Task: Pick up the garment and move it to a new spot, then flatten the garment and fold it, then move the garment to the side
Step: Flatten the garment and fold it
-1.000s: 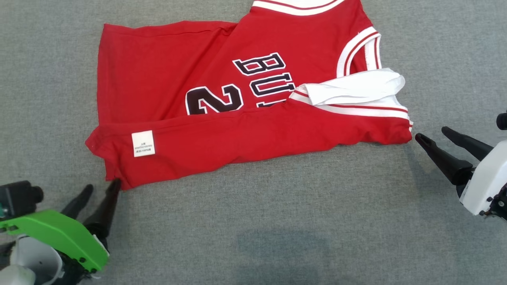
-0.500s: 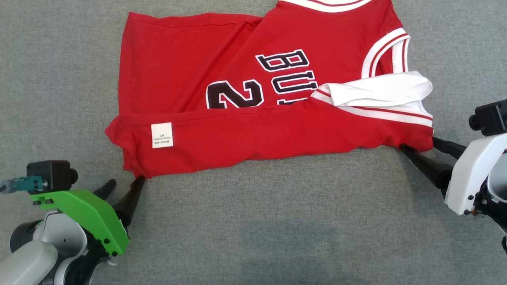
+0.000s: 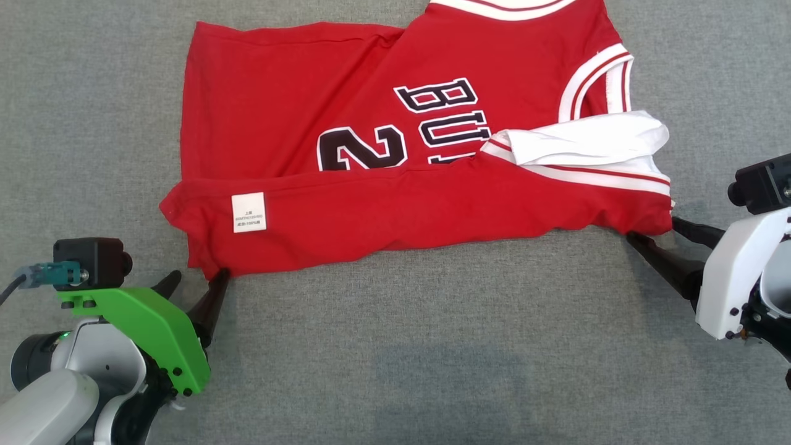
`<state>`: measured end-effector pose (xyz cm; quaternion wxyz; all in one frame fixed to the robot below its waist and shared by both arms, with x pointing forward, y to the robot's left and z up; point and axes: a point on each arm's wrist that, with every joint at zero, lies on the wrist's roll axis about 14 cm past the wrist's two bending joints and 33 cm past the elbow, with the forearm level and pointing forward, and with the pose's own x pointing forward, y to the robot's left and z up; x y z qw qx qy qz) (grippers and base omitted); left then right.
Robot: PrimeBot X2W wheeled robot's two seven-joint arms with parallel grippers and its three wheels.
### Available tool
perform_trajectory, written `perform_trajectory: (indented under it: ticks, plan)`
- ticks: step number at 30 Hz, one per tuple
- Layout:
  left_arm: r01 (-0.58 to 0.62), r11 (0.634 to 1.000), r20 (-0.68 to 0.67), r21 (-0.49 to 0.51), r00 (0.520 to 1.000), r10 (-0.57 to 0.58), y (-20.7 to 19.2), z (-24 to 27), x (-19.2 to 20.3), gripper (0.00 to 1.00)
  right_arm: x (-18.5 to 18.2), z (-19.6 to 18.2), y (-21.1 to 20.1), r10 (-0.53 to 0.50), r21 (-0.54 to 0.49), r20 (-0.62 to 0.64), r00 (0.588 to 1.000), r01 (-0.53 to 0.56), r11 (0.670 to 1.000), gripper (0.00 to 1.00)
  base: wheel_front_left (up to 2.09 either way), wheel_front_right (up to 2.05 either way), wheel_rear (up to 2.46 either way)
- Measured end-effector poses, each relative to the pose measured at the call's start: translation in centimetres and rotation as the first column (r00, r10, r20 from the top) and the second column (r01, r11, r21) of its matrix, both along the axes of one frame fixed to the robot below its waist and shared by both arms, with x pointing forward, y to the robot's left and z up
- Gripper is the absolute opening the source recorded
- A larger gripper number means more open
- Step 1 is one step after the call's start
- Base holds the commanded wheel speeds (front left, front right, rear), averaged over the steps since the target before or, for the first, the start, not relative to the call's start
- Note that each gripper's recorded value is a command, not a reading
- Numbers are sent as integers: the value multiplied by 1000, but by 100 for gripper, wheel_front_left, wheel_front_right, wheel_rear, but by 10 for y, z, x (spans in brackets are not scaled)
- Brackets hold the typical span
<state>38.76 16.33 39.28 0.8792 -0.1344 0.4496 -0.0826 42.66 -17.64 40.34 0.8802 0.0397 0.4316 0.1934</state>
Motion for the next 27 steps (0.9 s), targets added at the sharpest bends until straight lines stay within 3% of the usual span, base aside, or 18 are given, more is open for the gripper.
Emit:
perform_trajectory:
  ticks: [9,10,11,13,14,21,27]
  plan:
    - [18,1000,-23,-9,1000,-18,-12,-16,13,100,8,-12,1,0,-18,-20,1000,0,1000,100,0,0,0]
    - [17,1000,-31,-4,999,-17,-11,-19,14,100,9,-12,2,1,-19,-20,1000,-2,1000,84,0,0,0]
    - [17,1000,-36,5,999,-17,-10,-22,14,100,10,-13,3,2,-17,-21,1000,-3,1000,43,0,0,0]
    - [18,1000,-43,5,999,-17,-11,-25,15,25,11,-12,7,8,-7,-20,1000,-8,1000,0,0,0,0]
    - [13,1000,-44,5,999,-13,-11,-26,15,0,10,-12,9,8,3,-22,1000,-8,1000,0,0,0,0]
    - [50,999,-66,-12,997,-51,-9,-24,7,0,2,-4,8,-7,59,-49,999,10,998,0,0,0,0]
    - [113,993,-122,-20,986,-115,-2,-10,-21,0,-15,12,-15,-60,71,-73,996,65,995,0,0,0,0]
